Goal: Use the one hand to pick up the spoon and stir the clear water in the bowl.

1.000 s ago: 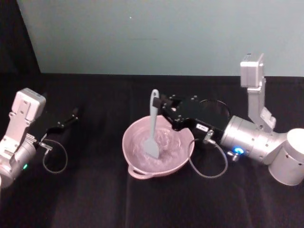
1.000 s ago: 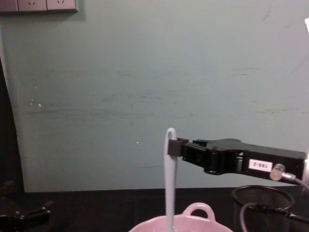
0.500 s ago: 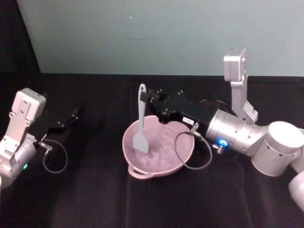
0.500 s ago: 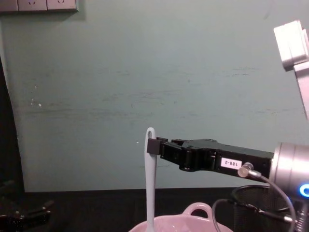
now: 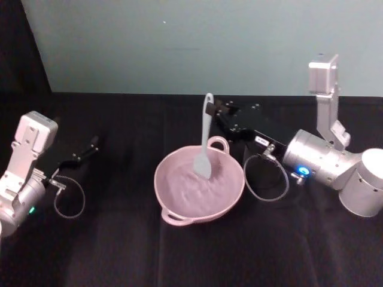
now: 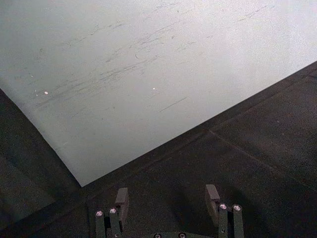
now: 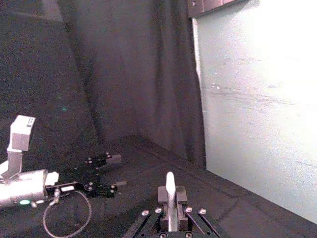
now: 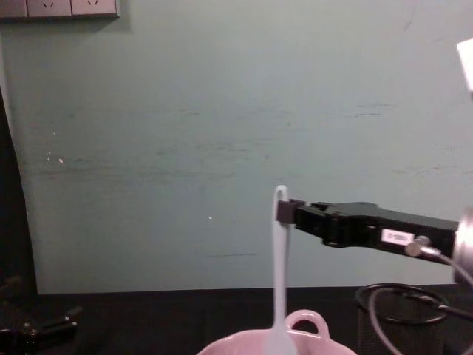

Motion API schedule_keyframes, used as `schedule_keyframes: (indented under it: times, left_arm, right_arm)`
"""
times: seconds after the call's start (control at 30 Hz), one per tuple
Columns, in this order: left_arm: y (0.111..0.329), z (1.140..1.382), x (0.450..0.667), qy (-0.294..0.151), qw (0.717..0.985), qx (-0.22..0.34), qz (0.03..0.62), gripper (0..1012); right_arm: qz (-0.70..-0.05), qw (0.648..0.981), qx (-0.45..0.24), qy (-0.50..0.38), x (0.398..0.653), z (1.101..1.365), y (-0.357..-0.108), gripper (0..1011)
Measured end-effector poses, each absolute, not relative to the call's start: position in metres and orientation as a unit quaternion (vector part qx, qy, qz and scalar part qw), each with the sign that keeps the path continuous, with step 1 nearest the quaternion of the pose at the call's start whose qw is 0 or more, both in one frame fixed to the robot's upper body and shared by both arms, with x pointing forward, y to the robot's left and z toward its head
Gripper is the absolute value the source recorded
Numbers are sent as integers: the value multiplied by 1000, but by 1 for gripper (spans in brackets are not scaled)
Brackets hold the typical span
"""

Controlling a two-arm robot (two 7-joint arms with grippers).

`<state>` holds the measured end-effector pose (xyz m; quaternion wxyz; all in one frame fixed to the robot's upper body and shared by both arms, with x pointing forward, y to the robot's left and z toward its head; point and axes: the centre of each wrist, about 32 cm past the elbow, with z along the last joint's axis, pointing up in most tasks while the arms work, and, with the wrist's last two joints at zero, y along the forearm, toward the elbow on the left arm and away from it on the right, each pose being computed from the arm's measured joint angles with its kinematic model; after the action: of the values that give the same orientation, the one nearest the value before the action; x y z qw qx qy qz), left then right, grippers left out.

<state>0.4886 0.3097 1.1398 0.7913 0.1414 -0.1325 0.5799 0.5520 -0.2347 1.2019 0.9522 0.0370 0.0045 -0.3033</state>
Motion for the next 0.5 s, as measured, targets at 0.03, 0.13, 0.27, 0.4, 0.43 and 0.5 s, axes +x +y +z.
schedule_keyframes:
  times: [0.03, 0.13, 0.27, 0.4, 0.43, 0.5]
  left_arm:
    - [310, 1140, 489, -132, 791, 141, 580, 1011]
    - [310, 1140, 489, -132, 791, 141, 580, 1011]
    - [310, 1140, 489, -132, 791, 141, 580, 1011]
    - [310, 1140, 489, -132, 791, 141, 580, 1011]
    - [310, 1140, 489, -132, 791, 142, 580, 1011]
    - [310, 1140, 489, -132, 791, 141, 580, 1011]
  right_arm:
    - [-308, 951, 35, 2, 550, 1203, -239, 100]
    - [-314, 949, 31, -3, 544, 1206, -247, 101]
    - [-314, 949, 24, -7, 538, 1209, -253, 101]
    - [-309, 951, 17, -12, 531, 1213, -256, 101]
    - [-307, 951, 16, -13, 529, 1214, -256, 101]
    - [-302, 953, 12, -15, 525, 1217, -256, 101]
